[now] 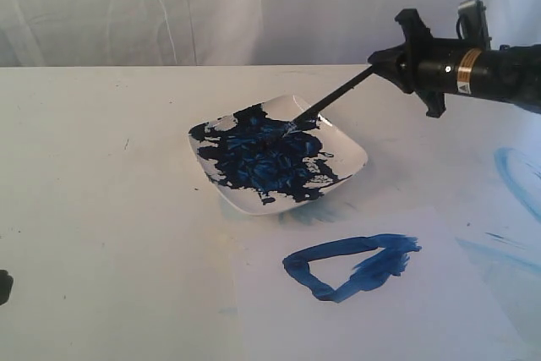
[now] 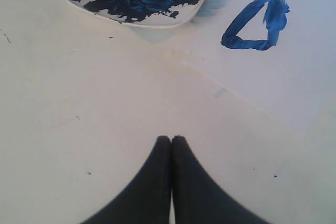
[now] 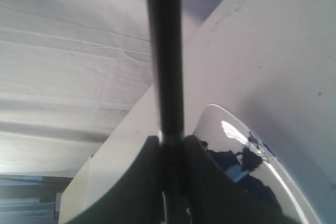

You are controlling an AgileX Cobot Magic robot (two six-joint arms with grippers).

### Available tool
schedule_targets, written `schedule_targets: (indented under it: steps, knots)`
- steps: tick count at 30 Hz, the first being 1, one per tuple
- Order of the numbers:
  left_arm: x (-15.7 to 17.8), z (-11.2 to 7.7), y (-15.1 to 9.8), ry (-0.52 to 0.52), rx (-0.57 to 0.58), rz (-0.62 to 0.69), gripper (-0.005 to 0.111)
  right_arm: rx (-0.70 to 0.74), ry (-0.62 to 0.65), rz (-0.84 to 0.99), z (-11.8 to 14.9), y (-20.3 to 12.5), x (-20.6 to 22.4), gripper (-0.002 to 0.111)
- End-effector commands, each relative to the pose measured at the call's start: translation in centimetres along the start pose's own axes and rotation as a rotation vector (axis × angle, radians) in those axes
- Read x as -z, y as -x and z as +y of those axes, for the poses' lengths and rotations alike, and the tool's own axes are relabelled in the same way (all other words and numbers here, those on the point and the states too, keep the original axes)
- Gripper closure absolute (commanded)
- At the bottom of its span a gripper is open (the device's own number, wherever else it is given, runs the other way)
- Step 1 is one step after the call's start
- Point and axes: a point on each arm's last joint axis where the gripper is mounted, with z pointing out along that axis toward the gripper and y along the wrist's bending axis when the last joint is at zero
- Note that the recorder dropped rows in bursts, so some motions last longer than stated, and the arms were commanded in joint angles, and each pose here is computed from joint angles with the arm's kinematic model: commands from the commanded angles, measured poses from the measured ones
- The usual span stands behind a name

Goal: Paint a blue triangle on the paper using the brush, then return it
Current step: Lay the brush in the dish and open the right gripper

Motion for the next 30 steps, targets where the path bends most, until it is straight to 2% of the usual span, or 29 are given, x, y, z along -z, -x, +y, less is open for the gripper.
schedule_targets:
  steps: [1,7,12,20,27,30]
  knots:
    - [0.0,0.0,-0.2,-0.003,0.011,-0.004,0.107,-0.073,0.001,-0.009,-1.8,0.1,-0.6,0.108]
    - [0.0,0.0,-0.1,-0.003,0.008,-0.006,0.107,-0.137,-0.011,-0.023,-3.8,0.1,-1.6,0.108]
    - [0.0,0.0,-0.1,-0.002,0.007,-0.007,0.107,-0.116,0.000,-0.006,-3.6,-0.3,-3.6,0.108]
    - [0.0,0.0,-0.1,-0.002,0.007,-0.007,0.107,-0.120,-0.106,-0.025,-4.9,-1.2,-4.9,0.108]
    - [0.0,0.0,-0.1,-0.002,0.007,-0.007,0.107,-0.120,-0.117,-0.027,-5.1,-1.2,-5.0,0.087]
    - [0.0,0.0,-0.1,-0.002,0.007,-0.007,0.107,-0.113,-0.105,-0.014,-4.9,-1.3,-5.0,0.073]
